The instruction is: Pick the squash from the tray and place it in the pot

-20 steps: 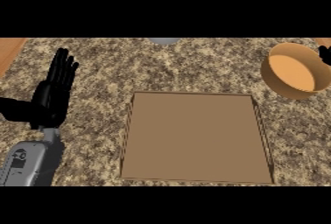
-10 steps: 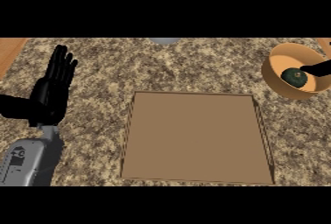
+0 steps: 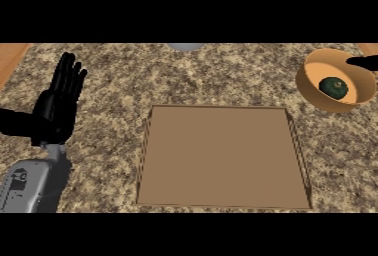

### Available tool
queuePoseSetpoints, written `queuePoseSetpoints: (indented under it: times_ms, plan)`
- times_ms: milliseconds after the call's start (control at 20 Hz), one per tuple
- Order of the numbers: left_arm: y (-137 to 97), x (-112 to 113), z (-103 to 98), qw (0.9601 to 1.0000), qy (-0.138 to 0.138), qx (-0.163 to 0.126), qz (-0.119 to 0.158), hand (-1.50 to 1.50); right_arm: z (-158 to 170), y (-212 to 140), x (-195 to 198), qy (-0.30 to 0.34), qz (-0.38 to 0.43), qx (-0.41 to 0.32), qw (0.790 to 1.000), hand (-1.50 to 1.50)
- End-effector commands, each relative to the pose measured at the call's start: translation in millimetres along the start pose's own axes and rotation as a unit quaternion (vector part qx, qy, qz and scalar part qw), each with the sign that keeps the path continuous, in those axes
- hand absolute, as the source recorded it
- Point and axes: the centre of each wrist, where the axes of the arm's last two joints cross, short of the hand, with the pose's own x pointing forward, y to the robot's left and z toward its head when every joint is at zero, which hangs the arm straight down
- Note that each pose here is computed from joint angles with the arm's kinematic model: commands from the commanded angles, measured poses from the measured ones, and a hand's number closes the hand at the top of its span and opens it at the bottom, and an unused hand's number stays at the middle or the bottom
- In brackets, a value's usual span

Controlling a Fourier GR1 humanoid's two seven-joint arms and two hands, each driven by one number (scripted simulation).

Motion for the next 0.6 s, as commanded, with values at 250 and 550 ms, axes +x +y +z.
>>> queuePoseSetpoints:
  times_ms: [250, 550]
  plan:
    - [-4, 1, 6, 0.9999, -0.010, -0.007, 0.002, 0.00, -4, -58, -8, 0.023, -0.123, -0.088, 0.988, -1.50]
    - [-2, -3, 0, 1.0000, 0.001, 0.005, 0.006, 0.00, 33, -113, -65, -0.008, -0.165, -0.130, 0.978, -1.50]
